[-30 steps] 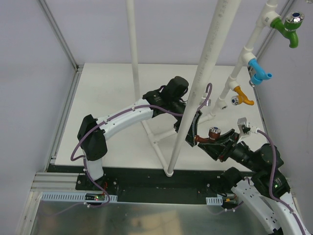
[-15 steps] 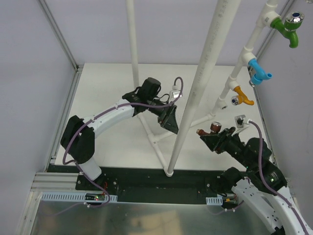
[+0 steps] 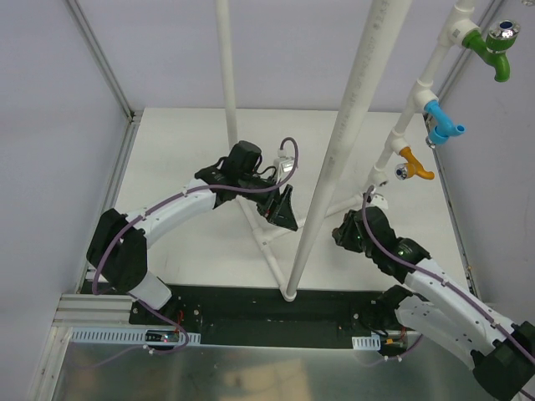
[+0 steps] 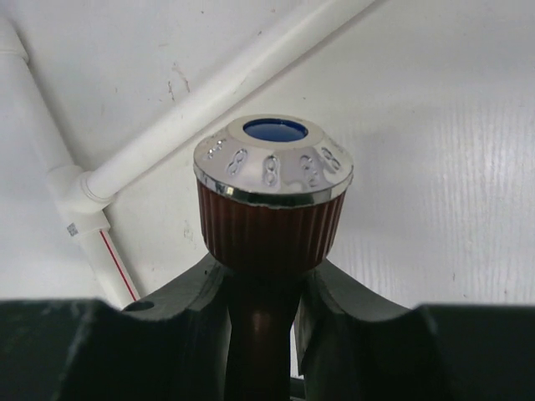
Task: Install the water faucets
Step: Pick up the water faucet from the center of the board.
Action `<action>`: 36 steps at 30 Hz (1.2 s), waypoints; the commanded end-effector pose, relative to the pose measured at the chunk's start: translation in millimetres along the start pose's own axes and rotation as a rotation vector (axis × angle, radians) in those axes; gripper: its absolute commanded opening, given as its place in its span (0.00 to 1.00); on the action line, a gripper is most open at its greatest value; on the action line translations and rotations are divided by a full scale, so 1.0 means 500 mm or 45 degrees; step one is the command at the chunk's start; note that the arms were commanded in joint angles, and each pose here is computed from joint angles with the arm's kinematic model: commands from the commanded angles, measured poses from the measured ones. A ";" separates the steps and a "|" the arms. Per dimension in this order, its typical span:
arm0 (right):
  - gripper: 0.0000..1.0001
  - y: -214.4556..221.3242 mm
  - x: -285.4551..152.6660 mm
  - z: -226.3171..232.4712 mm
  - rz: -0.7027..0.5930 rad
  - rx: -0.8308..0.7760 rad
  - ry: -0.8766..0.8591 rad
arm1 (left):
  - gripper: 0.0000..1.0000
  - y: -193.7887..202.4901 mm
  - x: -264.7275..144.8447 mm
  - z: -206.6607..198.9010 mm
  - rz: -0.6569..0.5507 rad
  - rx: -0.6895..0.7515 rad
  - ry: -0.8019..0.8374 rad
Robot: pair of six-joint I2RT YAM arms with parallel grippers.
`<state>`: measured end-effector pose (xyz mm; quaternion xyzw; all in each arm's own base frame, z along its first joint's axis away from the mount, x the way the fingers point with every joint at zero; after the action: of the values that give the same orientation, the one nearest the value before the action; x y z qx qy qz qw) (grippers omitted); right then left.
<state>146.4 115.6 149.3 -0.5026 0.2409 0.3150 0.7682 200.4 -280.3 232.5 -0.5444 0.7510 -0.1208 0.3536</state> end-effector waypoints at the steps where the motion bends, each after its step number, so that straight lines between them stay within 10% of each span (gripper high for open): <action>1: 0.00 -0.064 0.024 0.058 -0.239 0.020 -0.117 | 0.78 -0.001 -0.007 -0.010 -0.033 0.069 -0.019; 23: 0.00 -0.096 0.192 0.131 -0.246 -0.371 -0.139 | 0.75 0.031 -0.019 -0.013 -0.042 0.072 -0.041; 36: 0.00 -0.147 -0.069 0.075 -0.392 -0.055 -0.092 | 0.88 0.029 -0.006 -0.023 -0.493 0.275 -0.077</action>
<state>201.0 142.0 201.8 -0.5668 0.1116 0.2528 0.7762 177.6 -270.2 217.5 -0.5835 0.6961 -0.1797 0.3778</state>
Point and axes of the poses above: each gripper's point midway between its finger pads, its own x axis out along the fingers, its own z axis along the line the jaws close on, y = z × x, the point moved 7 cm from there along -x, back along the fingers
